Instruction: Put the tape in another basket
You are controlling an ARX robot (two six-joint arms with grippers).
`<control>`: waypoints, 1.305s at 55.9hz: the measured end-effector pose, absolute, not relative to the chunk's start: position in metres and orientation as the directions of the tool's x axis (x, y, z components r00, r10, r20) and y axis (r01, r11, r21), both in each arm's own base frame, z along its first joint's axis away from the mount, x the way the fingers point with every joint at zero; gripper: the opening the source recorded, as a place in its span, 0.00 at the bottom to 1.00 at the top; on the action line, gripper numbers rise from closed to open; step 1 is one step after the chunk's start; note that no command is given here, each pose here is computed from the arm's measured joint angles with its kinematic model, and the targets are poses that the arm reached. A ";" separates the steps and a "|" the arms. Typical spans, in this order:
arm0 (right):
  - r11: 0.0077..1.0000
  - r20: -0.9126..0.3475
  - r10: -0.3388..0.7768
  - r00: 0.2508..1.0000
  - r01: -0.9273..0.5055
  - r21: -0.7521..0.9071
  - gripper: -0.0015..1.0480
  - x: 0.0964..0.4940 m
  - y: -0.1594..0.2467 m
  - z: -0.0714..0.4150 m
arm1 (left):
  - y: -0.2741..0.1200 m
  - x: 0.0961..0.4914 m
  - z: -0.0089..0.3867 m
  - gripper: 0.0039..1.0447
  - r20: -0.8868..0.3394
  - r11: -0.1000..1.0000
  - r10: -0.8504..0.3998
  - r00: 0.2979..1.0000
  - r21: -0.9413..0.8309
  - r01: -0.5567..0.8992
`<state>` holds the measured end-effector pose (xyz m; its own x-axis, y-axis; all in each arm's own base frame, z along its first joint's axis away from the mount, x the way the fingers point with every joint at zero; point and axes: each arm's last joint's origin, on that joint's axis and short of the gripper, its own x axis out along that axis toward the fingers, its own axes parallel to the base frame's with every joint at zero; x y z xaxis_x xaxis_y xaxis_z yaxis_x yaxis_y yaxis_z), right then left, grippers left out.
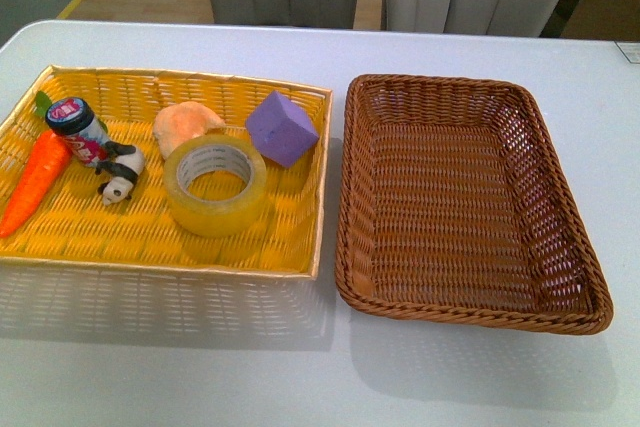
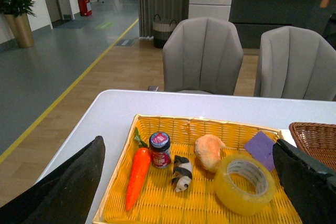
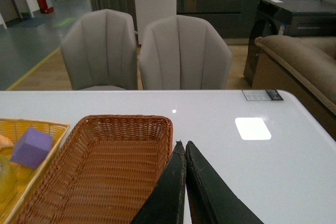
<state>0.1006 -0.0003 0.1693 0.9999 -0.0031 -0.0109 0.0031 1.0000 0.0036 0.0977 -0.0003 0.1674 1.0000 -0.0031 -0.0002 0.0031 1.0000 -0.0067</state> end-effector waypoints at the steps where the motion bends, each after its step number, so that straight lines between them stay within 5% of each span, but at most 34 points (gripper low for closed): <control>1: 1.000 -0.005 -0.004 1.000 0.004 0.003 0.02 0.099 0.000 0.169 | 0.000 0.098 0.167 0.92 0.000 1.000 -0.003 1.000 -0.007 0.003; 18: 1.000 0.019 -0.004 1.000 0.004 0.003 0.02 0.097 0.000 0.171 | 0.000 0.098 0.167 0.92 0.000 1.000 -0.003 1.000 -0.007 0.003; 47: 1.000 0.018 -0.004 1.000 0.004 0.003 0.91 0.097 0.000 0.171 | 0.000 0.098 0.167 0.92 0.000 1.000 -0.003 1.000 -0.007 0.003; 63: 1.000 0.018 -0.004 1.000 0.004 0.003 0.91 0.097 0.000 0.171 | 0.000 0.098 0.167 0.92 0.000 1.000 -0.003 1.000 -0.007 0.003; 67: 1.000 0.018 -0.005 1.000 0.005 0.003 0.91 0.097 0.000 0.171 | 0.000 0.098 0.168 0.92 -0.255 0.985 -0.152 0.955 0.035 0.166; 70: 1.000 0.019 0.000 1.000 0.000 0.003 0.91 0.097 0.000 0.171 | 0.001 0.101 0.171 0.92 -0.520 0.946 -0.298 0.800 -0.048 0.321; 73: 1.000 0.019 0.000 1.000 0.000 0.003 0.91 0.097 0.000 0.171 | 0.001 0.105 0.171 0.92 -0.616 0.919 -0.368 0.697 -0.127 0.373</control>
<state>0.0966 -0.0002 0.1711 0.9998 0.0000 0.0193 -0.0001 1.0000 0.0028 0.1050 0.0008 0.1708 0.6968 -0.3676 -0.6159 0.3729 0.9192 -0.1267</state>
